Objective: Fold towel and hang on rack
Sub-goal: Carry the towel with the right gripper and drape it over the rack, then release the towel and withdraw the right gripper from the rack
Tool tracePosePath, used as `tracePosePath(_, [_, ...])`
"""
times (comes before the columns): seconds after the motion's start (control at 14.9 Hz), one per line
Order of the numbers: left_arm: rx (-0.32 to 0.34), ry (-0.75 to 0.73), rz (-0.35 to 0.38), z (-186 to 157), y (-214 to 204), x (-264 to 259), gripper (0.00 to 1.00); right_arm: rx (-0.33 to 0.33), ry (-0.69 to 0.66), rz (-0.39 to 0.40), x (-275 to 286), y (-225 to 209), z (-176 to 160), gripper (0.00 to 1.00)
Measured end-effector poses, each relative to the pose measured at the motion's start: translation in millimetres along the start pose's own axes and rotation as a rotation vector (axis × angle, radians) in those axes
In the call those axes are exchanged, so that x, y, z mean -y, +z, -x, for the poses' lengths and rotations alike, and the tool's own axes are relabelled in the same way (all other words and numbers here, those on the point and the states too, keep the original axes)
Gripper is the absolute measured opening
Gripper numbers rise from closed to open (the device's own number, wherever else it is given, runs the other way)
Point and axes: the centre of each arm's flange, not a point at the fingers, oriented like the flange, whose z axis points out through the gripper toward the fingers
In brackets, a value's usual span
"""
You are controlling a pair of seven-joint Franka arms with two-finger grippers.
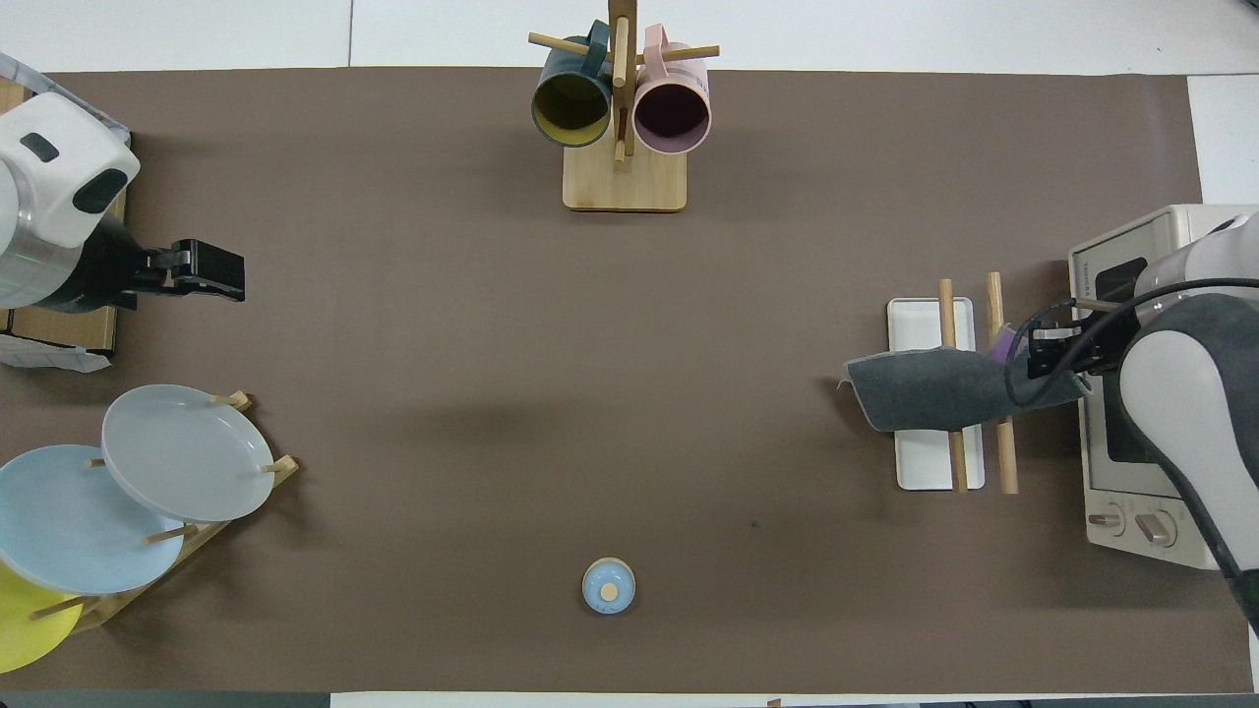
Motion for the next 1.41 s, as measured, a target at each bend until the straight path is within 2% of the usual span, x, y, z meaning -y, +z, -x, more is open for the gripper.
tracePosePath(0.2, [0.041,0.034,-0.011,11.7,-3.4,-3.0,1.00,-0.032,-0.107,0.112,5.3,-10.3,1.5,0.02])
tracePosePath(0.47, [0.040,0.039,-0.013,22.2,-14.0,-3.7,1.00,-0.047,-0.183,0.183,-1.9,-15.8,1.0,0.02])
tracePosePath(0.74, [-0.002,0.039,-0.007,25.1,-36.5,5.2,1.00,-0.053,-0.205,0.192,-14.8,-16.2,-1.0,0.02])
tracePosePath(1.01, [-0.007,0.046,-0.006,25.3,-38.7,1.8,1.00,-0.041,-0.202,0.191,-19.2,-8.9,0.3,0.03])
tracePosePath(1.08, [-0.007,0.048,-0.006,25.4,-38.7,1.0,1.00,-0.041,-0.202,0.191,-19.2,-8.7,0.3,0.07])
tracePosePath(1.14, [-0.007,0.048,-0.006,25.5,-38.7,0.7,1.00,-0.041,-0.202,0.191,-19.2,-8.9,0.4,0.17])
tracePosePath(1.41, [-0.007,0.048,-0.006,25.5,-38.7,0.6,1.00,-0.050,-0.205,0.191,-17.6,-12.6,1.3,0.59])
